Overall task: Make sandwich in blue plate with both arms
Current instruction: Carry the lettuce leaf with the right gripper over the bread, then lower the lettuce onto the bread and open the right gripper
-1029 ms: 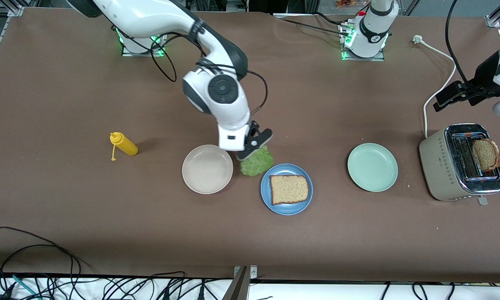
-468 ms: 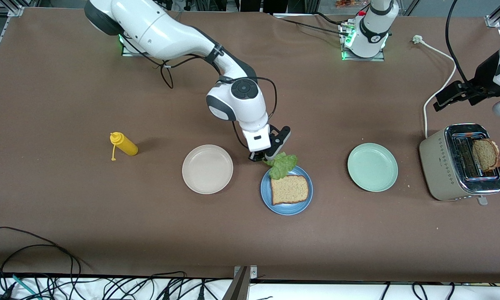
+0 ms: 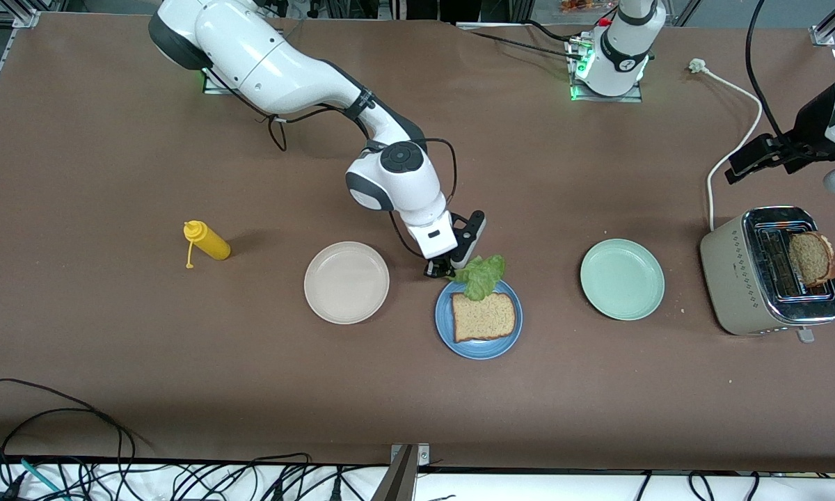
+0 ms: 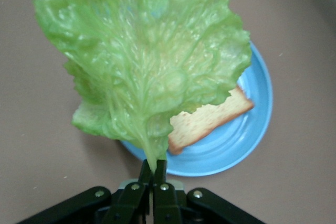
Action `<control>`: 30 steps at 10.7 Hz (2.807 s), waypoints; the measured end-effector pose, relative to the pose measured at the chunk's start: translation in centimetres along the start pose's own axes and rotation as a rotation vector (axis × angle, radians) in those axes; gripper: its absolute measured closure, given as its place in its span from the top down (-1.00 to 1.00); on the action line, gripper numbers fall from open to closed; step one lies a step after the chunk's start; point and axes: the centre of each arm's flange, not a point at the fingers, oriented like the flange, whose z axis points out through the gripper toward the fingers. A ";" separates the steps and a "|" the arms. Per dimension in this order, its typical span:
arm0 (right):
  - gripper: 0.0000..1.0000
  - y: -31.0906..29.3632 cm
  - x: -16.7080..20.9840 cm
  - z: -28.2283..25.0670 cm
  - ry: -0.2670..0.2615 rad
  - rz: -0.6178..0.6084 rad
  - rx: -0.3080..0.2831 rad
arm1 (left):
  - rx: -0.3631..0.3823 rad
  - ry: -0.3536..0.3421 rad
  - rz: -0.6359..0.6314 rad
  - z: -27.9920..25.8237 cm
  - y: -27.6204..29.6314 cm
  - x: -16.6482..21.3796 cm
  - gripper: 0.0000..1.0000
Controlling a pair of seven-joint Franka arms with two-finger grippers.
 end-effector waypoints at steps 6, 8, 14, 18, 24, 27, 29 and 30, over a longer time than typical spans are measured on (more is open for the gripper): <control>-0.93 2.9 -0.1 2.4 0.131 -0.059 -0.050 | 0.000 -0.002 -0.005 0.0 -0.3 0.1 1.00; -0.93 3.7 -1.3 3.9 0.134 -0.103 -0.067 | 0.000 -0.001 -0.018 0.0 -1.0 0.2 1.00; -0.93 3.8 -1.7 4.6 0.140 -0.138 -0.076 | 0.000 -0.002 -0.027 0.0 -1.4 0.3 1.00; -0.93 3.9 -0.4 3.5 0.171 -0.125 -0.089 | 0.000 -0.001 -0.032 0.0 -1.7 0.4 1.00; -0.74 3.6 -0.9 4.3 0.164 -0.090 -0.079 | 0.000 -0.001 -0.035 0.0 -1.9 0.4 1.00; 0.00 3.7 -0.8 4.2 0.167 -0.078 -0.080 | 0.000 -0.001 -0.036 0.0 -1.9 0.4 1.00; 0.55 3.7 -0.8 4.2 0.167 -0.076 -0.080 | -0.001 -0.001 -0.042 0.0 -2.3 0.5 1.00; 0.82 3.9 -0.7 4.1 0.170 -0.066 -0.080 | -0.001 -0.001 -0.047 0.0 -2.5 0.5 1.00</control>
